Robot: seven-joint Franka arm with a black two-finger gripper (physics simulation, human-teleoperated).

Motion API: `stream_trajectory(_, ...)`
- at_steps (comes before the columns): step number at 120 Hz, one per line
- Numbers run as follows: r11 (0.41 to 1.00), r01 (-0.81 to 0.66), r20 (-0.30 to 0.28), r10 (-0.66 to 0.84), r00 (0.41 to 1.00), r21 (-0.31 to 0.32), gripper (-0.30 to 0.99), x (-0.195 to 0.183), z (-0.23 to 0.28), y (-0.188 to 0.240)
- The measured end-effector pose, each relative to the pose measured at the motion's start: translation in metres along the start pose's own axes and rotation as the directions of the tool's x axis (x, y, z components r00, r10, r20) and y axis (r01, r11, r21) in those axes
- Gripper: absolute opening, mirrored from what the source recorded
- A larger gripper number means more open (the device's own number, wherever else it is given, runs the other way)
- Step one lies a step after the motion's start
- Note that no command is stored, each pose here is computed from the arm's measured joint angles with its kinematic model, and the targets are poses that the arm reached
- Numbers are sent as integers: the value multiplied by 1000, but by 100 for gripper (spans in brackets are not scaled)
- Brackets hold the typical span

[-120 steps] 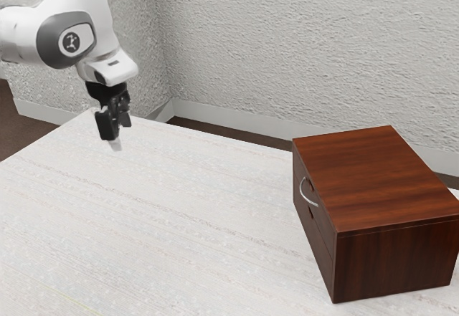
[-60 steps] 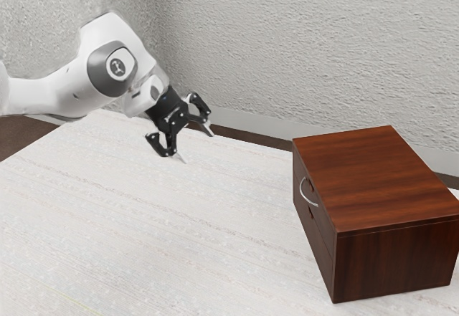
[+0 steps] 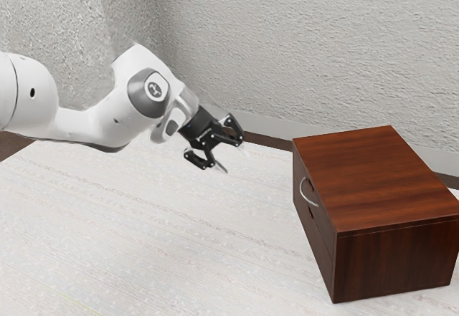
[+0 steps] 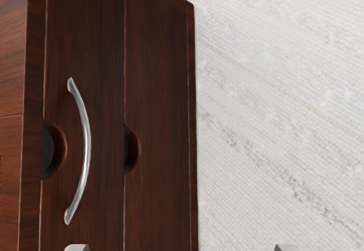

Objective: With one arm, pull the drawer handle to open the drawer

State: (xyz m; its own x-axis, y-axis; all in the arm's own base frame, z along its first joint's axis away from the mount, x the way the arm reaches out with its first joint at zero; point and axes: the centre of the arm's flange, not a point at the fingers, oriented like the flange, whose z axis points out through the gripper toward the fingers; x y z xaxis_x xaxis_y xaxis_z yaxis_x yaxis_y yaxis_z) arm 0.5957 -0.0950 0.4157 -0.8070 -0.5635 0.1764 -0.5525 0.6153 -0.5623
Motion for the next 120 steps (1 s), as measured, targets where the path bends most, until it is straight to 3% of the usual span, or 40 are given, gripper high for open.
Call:
stream_trajectory(10, 996, -85, -1, 85, 996, 6, 40, 4, 15, -7)
stream_trajectory(33, 998, -41, 10, 41, 999, 48, 38, -4, 25, -10)
stream_trajectory(120, 995, -51, -34, 54, 998, 85, 35, 10, 101, -44)
